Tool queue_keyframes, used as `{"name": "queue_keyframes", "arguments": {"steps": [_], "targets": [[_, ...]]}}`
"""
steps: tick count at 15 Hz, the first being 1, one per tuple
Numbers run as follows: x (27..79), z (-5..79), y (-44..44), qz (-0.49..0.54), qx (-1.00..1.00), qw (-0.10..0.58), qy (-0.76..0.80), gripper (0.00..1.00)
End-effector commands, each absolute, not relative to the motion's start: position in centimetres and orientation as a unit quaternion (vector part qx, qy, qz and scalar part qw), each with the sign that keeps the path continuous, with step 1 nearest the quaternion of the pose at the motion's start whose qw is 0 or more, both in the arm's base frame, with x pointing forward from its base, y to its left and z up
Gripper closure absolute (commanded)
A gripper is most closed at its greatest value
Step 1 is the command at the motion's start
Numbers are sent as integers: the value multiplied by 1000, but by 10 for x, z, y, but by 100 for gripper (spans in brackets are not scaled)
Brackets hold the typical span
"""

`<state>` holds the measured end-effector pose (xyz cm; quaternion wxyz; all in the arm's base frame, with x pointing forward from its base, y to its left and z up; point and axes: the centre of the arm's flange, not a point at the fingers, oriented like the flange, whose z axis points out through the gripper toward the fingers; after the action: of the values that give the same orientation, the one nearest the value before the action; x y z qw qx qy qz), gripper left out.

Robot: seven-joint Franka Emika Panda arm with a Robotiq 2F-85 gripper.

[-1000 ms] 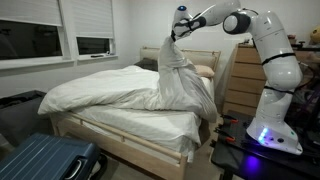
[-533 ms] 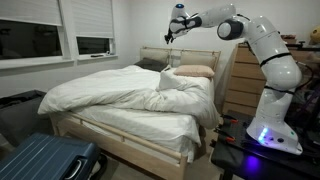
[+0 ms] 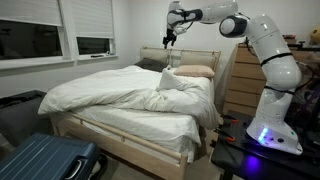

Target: Uncover the right corner of the bed

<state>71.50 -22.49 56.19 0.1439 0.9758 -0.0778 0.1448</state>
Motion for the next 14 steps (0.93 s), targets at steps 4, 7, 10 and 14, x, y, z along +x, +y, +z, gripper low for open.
{"name": "queue_keyframes", "arguments": {"steps": [4, 7, 10, 14], "targets": [[645, 539, -192, -11, 995, 102, -22, 0], [611, 519, -183, -78, 993, 86, -6, 0], [582, 500, -179, -140, 988, 62, 10, 0], [549, 473, -181, -207, 977, 39, 40, 0]]}}
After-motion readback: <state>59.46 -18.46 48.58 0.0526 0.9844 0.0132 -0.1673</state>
